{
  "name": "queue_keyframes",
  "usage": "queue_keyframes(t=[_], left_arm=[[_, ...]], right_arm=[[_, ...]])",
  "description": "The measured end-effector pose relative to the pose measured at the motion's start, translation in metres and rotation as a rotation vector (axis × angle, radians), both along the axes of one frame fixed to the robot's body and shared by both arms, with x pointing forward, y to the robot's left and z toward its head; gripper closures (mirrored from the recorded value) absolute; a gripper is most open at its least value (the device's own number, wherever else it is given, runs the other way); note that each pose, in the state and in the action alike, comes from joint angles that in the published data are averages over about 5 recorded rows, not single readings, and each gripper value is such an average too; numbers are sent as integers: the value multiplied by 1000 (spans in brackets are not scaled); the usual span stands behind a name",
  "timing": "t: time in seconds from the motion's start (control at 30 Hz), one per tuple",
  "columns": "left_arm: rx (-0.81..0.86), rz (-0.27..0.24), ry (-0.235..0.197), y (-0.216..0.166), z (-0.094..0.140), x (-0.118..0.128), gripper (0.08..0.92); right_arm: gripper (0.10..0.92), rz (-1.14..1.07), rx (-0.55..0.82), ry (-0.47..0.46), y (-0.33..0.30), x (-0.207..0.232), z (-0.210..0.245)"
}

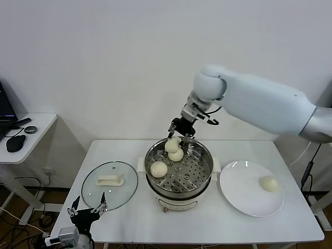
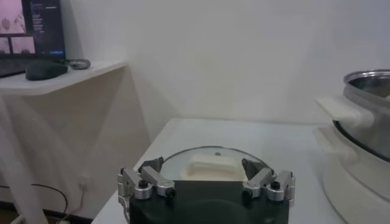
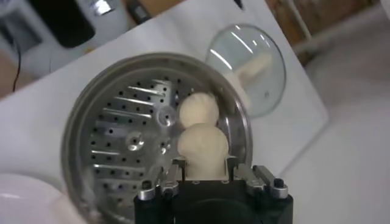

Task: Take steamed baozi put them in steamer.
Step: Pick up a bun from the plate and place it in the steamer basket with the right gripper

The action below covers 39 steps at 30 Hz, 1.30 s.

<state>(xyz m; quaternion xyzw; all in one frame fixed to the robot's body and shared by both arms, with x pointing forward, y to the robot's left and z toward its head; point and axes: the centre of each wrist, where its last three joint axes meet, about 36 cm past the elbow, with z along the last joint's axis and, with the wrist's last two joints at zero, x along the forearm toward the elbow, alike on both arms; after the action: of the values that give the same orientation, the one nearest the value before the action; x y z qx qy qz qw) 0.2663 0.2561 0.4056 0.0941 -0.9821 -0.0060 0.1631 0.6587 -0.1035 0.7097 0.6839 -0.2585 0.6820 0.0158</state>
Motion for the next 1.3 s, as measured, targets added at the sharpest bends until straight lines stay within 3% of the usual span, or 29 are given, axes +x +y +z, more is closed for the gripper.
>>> queue_keyframes(t=[0.2,0.67,1.3], left_arm=[[4,7,1,2,0,0,177],[1,15,2,3,-3,3,177],[-10,17,0,1,-3,3,177]], right_arm=[[598,171,-44,-42,19,-5,-21],[590,470,-128,-42,29,-22,-68],[589,589,-178,12,27,-39,-115]])
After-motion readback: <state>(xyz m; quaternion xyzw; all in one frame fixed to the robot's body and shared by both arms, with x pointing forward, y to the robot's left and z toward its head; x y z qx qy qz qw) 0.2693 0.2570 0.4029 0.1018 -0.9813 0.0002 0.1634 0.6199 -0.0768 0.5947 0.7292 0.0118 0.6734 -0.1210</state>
